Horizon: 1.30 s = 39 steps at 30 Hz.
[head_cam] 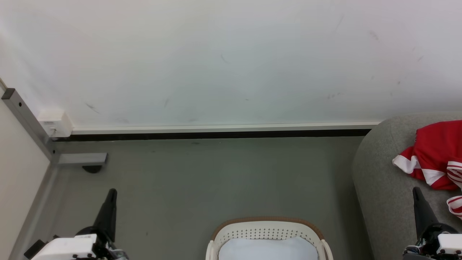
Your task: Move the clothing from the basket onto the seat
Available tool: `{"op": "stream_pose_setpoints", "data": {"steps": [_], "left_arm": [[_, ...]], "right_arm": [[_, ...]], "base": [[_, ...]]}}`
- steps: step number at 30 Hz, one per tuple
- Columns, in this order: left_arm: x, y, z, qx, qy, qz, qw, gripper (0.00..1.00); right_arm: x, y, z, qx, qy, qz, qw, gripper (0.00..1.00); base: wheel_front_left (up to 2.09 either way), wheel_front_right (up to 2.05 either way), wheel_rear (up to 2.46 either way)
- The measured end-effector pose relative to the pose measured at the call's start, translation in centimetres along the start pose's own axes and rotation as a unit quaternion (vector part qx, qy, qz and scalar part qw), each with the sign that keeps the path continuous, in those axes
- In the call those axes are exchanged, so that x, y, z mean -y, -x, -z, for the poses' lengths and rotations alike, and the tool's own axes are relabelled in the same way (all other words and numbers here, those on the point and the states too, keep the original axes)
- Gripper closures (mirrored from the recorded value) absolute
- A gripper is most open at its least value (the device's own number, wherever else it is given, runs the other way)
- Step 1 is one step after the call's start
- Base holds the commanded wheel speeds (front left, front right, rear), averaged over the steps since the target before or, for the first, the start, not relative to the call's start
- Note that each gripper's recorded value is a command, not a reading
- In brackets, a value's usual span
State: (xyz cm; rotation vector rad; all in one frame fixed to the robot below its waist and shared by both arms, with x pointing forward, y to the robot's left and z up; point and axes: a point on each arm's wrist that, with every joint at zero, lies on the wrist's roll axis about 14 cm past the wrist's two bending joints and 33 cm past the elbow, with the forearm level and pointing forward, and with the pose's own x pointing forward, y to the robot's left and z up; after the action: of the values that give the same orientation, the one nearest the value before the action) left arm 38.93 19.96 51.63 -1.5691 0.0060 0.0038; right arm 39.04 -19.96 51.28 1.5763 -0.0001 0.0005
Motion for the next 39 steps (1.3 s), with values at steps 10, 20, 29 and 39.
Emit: {"op": "stream_pose_setpoints", "data": {"steps": [10,20,29,39], "left_arm": [[0.01,0.0,0.0,0.0,0.0,0.0,1.0,1.0],[-0.01,0.0,0.0,0.0,0.0,0.0,1.0,1.0],[-0.01,0.0,0.0,0.0,0.0,0.0,1.0,1.0],[-0.01,0.0,0.0,0.0,0.0,0.0,1.0,1.0]], "right_arm": [[-0.02,0.01,-0.05,-0.001,0.003,0.0,1.0,1.0],[-0.02,0.02,-0.02,-0.001,0.003,0.001,1.0,1.0],[-0.05,0.03,-0.01,-0.001,0.001,0.001,1.0,1.0],[-0.06,0.03,-0.03,0.0,0.0,0.001,1.0,1.0]], "base": [[0.0,0.0,0.0],[0.0,0.0,0.0],[0.0,0.0,0.0],[0.0,0.0,0.0]]}}
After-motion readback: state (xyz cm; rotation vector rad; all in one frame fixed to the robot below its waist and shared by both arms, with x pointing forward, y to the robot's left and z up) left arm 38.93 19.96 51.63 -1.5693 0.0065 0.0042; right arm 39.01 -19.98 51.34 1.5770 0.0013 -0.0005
